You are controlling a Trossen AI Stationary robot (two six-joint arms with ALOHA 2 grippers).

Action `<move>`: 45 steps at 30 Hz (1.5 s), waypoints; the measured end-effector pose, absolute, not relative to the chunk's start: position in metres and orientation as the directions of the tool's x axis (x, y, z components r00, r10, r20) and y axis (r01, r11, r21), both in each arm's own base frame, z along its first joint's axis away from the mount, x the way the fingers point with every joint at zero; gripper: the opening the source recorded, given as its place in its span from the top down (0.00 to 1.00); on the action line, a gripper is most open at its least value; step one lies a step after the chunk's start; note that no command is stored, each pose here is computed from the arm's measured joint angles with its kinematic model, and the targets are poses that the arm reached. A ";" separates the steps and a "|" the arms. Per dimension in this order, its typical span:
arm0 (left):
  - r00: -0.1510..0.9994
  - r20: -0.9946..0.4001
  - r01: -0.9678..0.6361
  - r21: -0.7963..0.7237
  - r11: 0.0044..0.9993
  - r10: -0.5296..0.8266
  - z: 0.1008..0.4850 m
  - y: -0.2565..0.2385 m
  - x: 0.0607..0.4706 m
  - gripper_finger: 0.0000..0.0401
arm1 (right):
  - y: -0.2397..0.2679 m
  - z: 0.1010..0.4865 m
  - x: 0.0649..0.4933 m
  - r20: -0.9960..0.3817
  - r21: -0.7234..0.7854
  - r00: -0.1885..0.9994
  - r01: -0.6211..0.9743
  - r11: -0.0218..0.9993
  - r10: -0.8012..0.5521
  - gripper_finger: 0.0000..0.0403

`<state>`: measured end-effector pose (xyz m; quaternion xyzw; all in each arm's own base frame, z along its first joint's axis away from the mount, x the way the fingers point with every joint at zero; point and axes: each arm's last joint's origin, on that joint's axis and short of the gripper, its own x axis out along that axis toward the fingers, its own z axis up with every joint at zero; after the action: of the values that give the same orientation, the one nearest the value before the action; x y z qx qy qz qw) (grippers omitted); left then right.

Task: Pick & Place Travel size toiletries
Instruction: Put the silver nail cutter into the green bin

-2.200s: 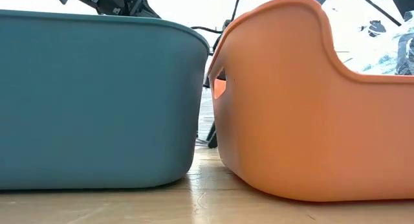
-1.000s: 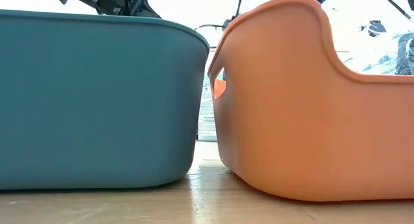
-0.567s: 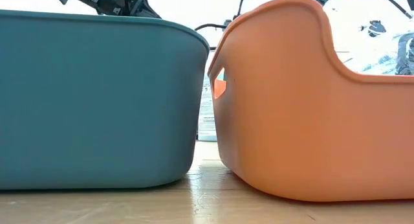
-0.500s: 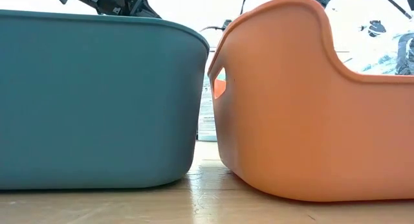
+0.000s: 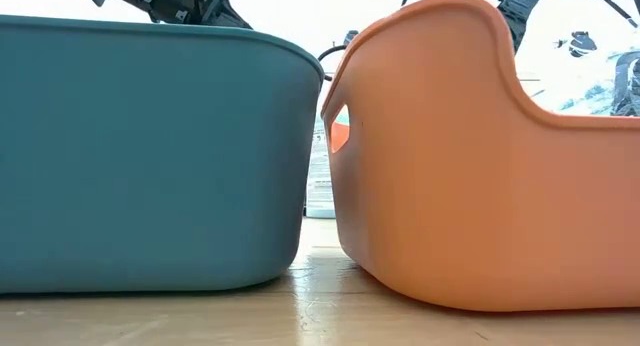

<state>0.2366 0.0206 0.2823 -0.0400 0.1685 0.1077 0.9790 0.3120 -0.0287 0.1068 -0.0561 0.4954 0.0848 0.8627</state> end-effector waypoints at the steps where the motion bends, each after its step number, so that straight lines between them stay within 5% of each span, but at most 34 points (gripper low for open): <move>1: 0.920 -0.337 -0.224 -0.042 0.974 0.197 0.282 0.021 0.237 0.70 | -0.029 0.107 0.312 -0.863 -0.015 0.498 -0.202 0.979 0.089 0.76; 5: 0.922 -0.334 -0.224 -0.042 0.974 0.198 0.283 0.021 0.237 0.70 | -0.029 0.108 0.315 -0.842 -0.029 0.534 -0.197 0.980 0.083 0.90; 17: 0.919 -0.342 -0.204 0.020 0.979 0.199 0.282 0.020 0.237 0.70 | -0.038 0.142 0.326 -0.656 -0.024 0.750 -0.138 0.990 0.089 0.90; 27: 0.921 -0.341 -0.213 -0.031 0.977 0.190 0.274 0.020 0.250 0.70 | -0.047 0.156 0.306 -0.221 0.030 0.968 -0.115 0.993 0.119 0.90; 36: 0.940 -0.295 -0.175 0.019 0.984 0.173 0.246 0.020 0.289 0.70 | -0.047 0.164 0.279 0.088 0.050 0.992 -0.099 0.994 0.095 0.90; 45: 0.992 -0.105 -0.064 0.024 0.998 0.066 0.238 0.009 0.316 0.70 | -0.044 0.192 0.263 0.299 0.025 0.949 -0.116 0.993 0.103 0.90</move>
<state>0.3159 0.0086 0.2381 0.0101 0.0527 0.0327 0.9980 0.2627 -0.0444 0.1923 0.0212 -0.1504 0.0553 0.9868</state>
